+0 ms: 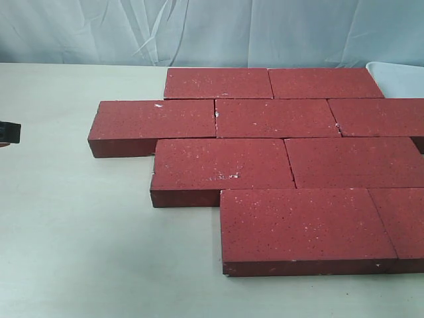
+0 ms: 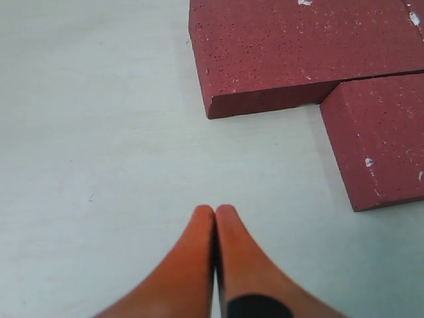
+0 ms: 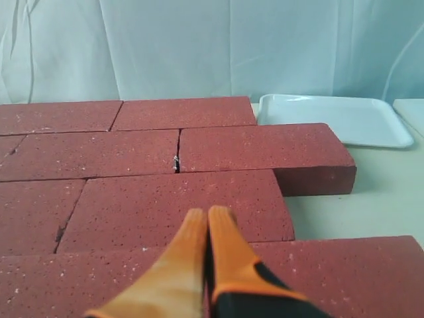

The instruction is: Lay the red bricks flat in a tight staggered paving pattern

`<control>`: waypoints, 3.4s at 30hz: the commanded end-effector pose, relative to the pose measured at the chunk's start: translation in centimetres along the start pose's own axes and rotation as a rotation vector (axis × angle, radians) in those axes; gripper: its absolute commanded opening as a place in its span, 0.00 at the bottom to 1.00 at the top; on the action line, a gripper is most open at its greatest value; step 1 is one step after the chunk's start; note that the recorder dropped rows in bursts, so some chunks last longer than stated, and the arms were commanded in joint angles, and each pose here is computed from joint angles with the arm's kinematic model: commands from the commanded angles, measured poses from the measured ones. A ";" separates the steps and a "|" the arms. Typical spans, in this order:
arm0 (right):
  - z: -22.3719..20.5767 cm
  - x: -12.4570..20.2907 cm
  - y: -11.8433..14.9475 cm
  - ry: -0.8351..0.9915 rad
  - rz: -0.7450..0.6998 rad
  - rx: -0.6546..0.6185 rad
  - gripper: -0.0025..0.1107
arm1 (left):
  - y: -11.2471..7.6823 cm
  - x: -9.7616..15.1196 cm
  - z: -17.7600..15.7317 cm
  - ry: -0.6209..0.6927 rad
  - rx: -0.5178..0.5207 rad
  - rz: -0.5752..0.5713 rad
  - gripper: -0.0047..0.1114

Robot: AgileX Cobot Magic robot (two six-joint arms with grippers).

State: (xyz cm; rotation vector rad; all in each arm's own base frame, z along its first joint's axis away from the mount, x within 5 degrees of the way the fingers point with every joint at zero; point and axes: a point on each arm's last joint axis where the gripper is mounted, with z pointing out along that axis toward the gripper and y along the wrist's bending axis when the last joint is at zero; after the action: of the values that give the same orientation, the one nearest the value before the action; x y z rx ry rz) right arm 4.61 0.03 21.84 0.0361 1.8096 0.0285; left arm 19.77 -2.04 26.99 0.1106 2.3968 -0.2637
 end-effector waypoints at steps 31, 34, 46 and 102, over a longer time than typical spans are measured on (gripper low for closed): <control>1.5 3.6 -0.2 0.051 0.018 0.019 0.01 | -0.1 0.0 0.0 -0.008 0.000 0.001 0.04; 1.5 3.6 -0.2 0.051 0.018 0.019 0.01 | -0.1 0.0 0.0 -0.008 0.000 0.001 0.04; 1.5 3.6 -0.2 0.051 0.018 0.019 0.01 | -0.1 0.0 0.0 -0.008 0.000 0.001 0.04; 1.5 3.6 -0.2 0.051 0.018 0.019 0.01 | -1.3 7.9 -7.3 -0.455 -0.034 0.062 0.04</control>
State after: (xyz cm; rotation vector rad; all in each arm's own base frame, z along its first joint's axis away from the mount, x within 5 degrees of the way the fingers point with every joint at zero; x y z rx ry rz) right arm 5.24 -0.01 18.00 0.0634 1.8781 0.0312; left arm 9.98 -1.68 28.02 0.1051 1.9863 -0.1938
